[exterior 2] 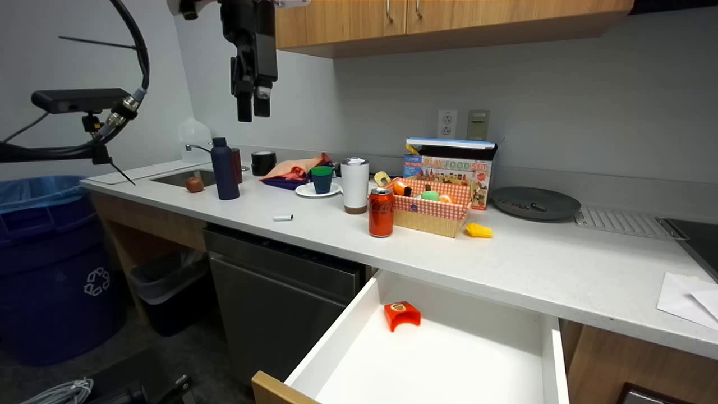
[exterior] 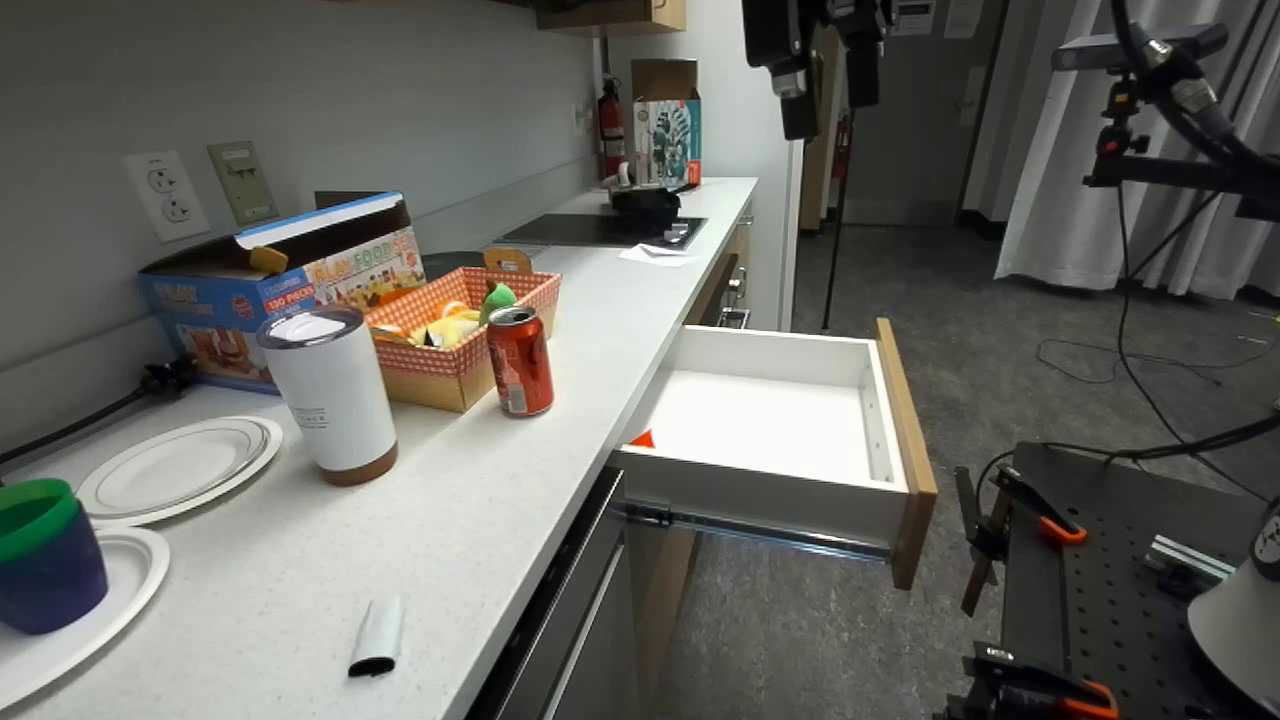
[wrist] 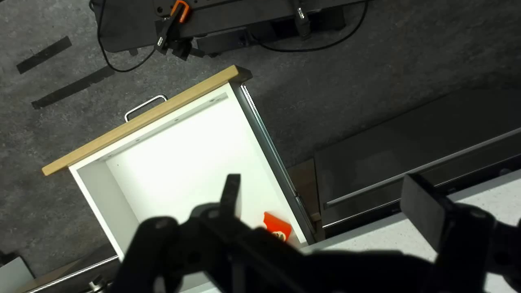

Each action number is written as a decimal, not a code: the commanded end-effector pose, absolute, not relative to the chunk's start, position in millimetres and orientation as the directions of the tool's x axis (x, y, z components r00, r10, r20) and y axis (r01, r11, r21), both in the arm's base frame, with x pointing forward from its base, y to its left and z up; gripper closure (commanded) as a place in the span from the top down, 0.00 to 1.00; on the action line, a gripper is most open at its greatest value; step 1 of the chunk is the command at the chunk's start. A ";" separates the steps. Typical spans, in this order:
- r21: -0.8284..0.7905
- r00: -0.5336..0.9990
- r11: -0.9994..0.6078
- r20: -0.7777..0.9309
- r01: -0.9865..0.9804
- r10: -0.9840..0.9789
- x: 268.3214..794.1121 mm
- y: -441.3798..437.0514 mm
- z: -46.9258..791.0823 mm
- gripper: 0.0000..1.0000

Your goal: Put the green plush toy in the drawer

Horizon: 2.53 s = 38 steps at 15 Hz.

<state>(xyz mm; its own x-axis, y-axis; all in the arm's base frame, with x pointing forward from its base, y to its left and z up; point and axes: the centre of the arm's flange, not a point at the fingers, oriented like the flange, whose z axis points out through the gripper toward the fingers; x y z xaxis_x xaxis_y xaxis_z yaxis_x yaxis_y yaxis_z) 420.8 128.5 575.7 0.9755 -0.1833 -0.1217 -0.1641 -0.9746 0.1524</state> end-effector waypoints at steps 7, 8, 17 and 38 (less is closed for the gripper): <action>0.118 0.982 -0.975 -0.018 -0.187 -0.190 481.6 103.8 599.4 1.00; 0.107 0.983 -0.977 0.020 -0.186 -0.185 498.5 102.2 601.1 1.00; -0.004 0.960 -0.983 0.215 -0.184 -0.180 573.6 110.4 591.9 1.00; -0.064 0.920 -0.965 0.289 -0.256 -0.263 785.1 80.1 439.2 1.00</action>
<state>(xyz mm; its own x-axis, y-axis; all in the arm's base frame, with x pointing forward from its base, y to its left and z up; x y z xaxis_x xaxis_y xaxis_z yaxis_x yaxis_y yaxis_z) 734.9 74.7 448.9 0.9194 -0.2524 0.3015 -0.2461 -0.9674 -0.0595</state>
